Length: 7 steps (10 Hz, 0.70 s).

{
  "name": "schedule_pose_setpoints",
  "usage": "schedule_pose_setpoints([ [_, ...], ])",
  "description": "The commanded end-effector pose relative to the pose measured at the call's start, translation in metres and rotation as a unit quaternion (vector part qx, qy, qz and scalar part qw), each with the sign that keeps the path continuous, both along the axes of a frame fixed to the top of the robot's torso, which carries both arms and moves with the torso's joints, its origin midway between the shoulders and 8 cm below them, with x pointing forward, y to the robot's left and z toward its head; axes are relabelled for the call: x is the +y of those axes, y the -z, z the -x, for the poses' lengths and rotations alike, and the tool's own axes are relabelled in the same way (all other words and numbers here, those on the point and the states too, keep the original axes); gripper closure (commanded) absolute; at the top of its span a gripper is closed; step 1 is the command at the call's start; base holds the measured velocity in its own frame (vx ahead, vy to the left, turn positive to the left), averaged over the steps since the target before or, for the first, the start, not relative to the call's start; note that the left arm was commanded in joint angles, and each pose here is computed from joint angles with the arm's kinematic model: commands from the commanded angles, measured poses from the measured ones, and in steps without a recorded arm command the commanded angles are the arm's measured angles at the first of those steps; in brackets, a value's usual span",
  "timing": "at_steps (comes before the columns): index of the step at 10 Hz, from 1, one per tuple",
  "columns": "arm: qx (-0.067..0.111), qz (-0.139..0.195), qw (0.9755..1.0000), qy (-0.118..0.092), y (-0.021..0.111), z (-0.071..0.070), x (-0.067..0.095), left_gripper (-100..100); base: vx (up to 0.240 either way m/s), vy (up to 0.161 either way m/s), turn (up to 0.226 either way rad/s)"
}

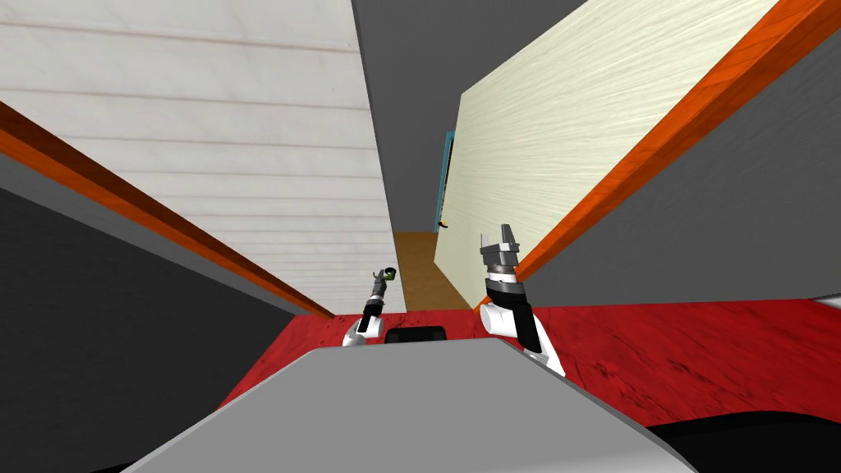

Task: Push the door open

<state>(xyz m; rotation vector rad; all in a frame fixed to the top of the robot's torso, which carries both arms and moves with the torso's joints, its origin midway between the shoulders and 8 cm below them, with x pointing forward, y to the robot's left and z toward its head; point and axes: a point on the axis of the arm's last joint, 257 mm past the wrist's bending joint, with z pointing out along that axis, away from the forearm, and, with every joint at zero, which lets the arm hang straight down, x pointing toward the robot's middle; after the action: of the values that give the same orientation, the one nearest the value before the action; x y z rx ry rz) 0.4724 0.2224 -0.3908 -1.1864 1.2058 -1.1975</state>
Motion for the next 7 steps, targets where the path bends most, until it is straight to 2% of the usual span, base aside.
schedule_pose_setpoints([
  [1, 0.001, 0.000, 1.0000, 0.000, 0.0003, 0.0001, 0.0007, 100, -0.014, 0.000, 0.006],
  [6, 0.001, 0.000, 1.0000, 0.000, 0.0003, 0.0001, 0.0007, 100, -0.009, 0.000, -0.004],
  [7, -0.002, -0.005, 1.0000, -0.006, -0.0027, -0.0029, 0.0097, 100, 0.096, -0.031, 0.022],
])
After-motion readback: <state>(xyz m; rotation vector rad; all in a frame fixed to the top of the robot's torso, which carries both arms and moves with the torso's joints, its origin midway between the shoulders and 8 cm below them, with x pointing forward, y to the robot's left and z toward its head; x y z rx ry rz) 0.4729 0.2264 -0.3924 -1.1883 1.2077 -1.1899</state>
